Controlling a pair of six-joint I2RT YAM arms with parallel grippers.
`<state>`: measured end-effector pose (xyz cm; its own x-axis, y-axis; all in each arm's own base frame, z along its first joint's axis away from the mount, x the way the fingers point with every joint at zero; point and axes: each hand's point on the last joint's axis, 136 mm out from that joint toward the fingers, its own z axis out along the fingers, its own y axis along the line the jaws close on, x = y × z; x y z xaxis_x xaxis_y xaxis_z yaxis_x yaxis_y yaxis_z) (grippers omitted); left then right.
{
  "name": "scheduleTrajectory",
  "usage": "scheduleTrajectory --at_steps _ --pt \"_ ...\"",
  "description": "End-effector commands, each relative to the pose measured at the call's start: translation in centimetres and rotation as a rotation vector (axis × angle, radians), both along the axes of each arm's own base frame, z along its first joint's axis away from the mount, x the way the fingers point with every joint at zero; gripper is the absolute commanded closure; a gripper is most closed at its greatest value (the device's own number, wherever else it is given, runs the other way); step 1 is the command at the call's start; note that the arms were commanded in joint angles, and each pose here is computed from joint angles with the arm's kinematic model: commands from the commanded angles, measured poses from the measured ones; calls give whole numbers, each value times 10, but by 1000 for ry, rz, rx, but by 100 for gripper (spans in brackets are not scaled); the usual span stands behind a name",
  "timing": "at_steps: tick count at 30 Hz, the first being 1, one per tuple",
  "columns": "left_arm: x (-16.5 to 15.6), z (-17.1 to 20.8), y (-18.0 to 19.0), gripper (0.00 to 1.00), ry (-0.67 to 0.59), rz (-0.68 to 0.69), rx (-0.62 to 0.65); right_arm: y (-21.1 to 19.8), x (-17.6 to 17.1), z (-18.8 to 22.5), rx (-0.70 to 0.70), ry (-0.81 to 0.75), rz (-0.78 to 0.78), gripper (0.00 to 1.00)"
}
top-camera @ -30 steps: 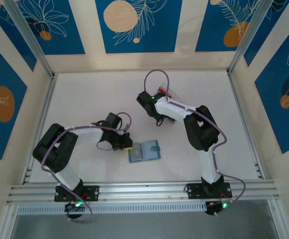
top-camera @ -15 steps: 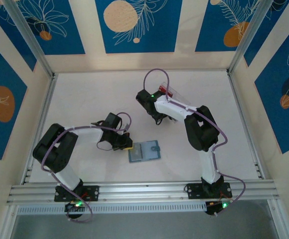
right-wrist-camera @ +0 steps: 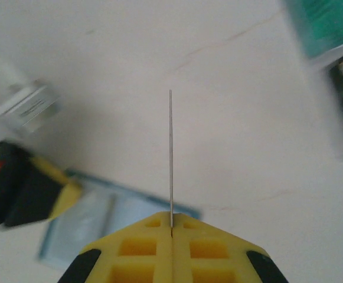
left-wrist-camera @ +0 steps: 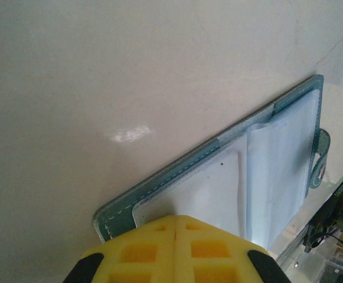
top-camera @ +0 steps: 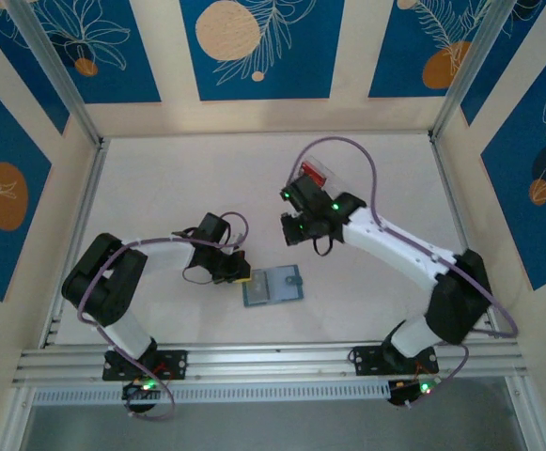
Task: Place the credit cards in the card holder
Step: Pick up the credit card from the storage box.
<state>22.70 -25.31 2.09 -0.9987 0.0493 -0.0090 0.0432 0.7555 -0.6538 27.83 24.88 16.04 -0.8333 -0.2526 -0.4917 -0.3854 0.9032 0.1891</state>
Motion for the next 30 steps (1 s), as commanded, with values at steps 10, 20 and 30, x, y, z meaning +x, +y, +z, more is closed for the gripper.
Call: scheduleTrajectory --at_steps 10,20,30 --pt "-30 -41 34 100 118 -2 188 38 -54 -60 613 277 42 100" --pt "-29 -41 34 100 118 -2 189 37 -59 -83 691 373 8 100" --pt "-29 -39 34 100 118 -2 190 25 -53 -95 652 376 -34 100"
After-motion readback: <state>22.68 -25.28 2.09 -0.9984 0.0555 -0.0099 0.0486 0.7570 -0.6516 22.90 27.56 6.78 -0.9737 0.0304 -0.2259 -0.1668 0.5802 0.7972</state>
